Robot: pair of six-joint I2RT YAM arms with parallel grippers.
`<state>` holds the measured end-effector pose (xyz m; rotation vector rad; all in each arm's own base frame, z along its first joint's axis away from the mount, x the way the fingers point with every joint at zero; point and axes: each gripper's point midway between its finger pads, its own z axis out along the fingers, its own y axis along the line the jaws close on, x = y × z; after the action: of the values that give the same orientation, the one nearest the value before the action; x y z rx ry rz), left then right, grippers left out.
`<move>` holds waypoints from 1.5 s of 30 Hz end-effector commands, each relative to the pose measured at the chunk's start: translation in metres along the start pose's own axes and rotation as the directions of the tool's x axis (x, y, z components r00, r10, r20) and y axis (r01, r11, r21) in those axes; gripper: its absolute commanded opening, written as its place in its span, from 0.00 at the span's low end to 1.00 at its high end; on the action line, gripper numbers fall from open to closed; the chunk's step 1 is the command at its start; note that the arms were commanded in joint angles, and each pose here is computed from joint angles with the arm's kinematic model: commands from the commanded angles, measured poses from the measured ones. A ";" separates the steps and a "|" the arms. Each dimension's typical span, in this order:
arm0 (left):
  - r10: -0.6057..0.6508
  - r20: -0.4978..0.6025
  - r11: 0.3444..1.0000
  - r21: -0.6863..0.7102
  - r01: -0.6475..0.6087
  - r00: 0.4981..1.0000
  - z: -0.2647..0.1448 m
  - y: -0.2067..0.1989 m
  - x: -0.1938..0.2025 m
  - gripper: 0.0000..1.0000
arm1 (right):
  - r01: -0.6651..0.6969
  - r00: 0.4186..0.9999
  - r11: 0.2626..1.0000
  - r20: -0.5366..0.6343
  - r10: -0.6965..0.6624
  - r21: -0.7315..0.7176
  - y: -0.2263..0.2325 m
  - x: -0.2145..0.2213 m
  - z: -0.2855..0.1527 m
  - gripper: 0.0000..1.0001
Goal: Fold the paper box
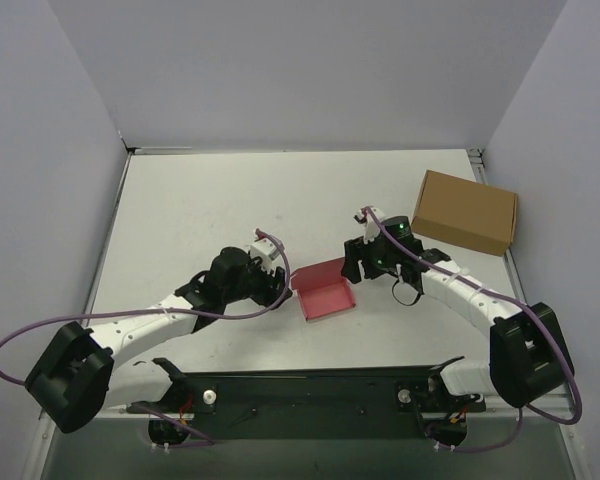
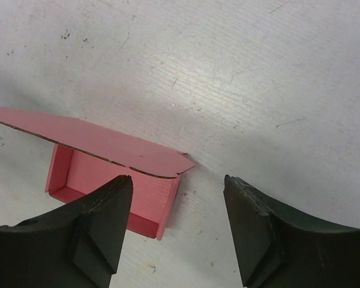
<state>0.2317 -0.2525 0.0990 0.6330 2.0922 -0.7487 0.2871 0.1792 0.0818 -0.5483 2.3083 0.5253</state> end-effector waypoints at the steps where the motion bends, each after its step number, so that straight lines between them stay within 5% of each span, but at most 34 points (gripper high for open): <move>1: 0.074 0.111 0.997 0.022 -0.077 0.991 0.008 -0.010 -0.044 0.66 | 0.080 0.994 0.995 0.084 -0.075 -0.053 0.007 -0.031 0.003 0.62; 26: 0.143 0.059 0.990 0.011 -0.144 0.988 0.040 -0.004 -0.044 0.43 | 0.115 0.992 0.981 0.070 -0.105 -0.158 0.020 -0.032 0.018 0.39; 45: 0.153 0.056 0.988 0.006 -0.153 0.987 0.046 -0.003 -0.044 0.32 | 0.082 0.997 0.992 0.018 -0.081 -0.092 0.008 -0.019 0.017 0.35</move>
<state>0.2639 -0.2794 0.0843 0.7638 2.0672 -0.6593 0.2962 0.1996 0.0750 -0.6918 2.2689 0.6128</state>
